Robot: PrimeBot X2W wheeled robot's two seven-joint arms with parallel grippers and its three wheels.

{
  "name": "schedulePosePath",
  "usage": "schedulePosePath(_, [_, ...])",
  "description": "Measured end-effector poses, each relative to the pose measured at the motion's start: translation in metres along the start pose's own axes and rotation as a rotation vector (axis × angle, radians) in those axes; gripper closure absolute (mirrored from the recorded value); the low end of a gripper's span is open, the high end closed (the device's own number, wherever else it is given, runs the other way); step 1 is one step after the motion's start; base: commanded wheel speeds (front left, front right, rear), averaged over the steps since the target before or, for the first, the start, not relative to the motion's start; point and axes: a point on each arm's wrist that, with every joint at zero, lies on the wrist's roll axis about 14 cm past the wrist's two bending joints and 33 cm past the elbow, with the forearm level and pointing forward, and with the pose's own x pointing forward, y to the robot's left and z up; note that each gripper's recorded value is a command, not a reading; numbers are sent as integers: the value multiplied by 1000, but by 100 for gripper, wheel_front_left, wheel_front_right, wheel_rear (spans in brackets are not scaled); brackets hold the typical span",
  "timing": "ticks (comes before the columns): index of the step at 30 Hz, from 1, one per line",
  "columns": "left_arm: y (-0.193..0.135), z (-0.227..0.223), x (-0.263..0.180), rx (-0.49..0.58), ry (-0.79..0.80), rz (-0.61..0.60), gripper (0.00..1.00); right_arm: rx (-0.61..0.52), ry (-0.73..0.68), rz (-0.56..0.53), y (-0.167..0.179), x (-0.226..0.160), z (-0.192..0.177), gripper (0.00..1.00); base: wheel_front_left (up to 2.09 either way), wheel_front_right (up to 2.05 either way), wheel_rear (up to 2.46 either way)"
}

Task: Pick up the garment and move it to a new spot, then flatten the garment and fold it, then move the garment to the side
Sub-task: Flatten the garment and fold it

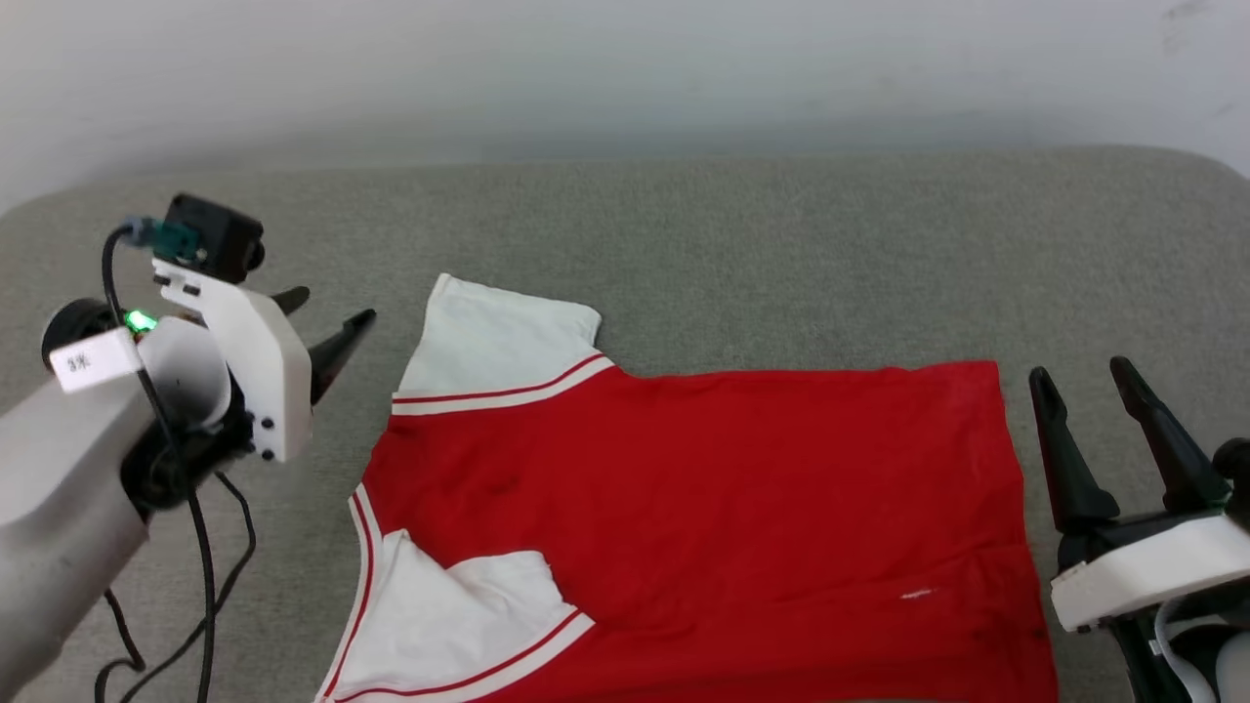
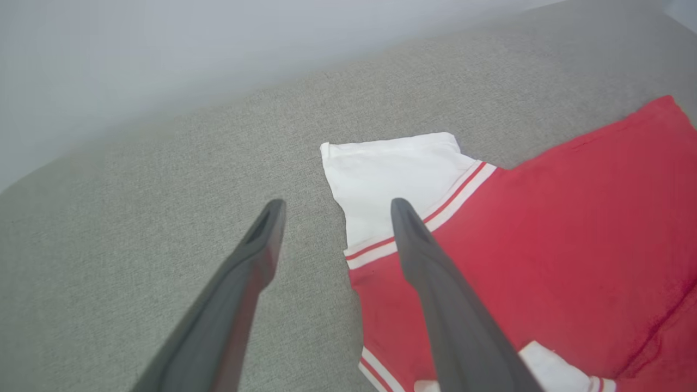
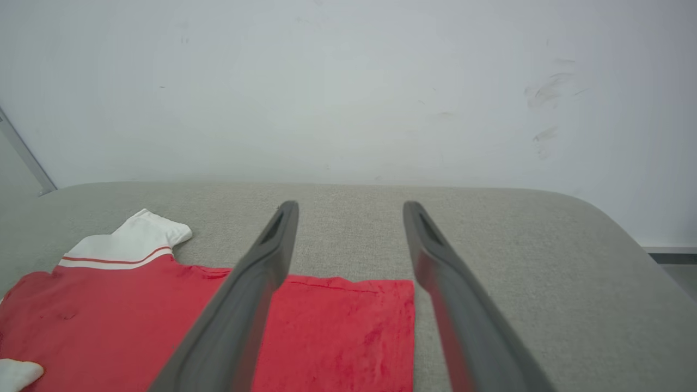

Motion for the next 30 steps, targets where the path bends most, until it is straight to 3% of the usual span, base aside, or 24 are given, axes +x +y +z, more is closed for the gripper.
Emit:
schedulePosePath(7, [7, 5, 55, 7, 183, -42, 0, -5, 13, -17, 1, 14, -14, 0, 0, 0, 0])
schedulePosePath(15, [12, -26, 108, -27, 448, -86, 0, -10, 74, -54, -9, 28, -42, 0, 0, 0, 0])
schedulePosePath(30, [15, -82, 162, 4, 683, -113, 0, -28, 160, -76, -23, 48, -82, 0, 0, 0, 0])
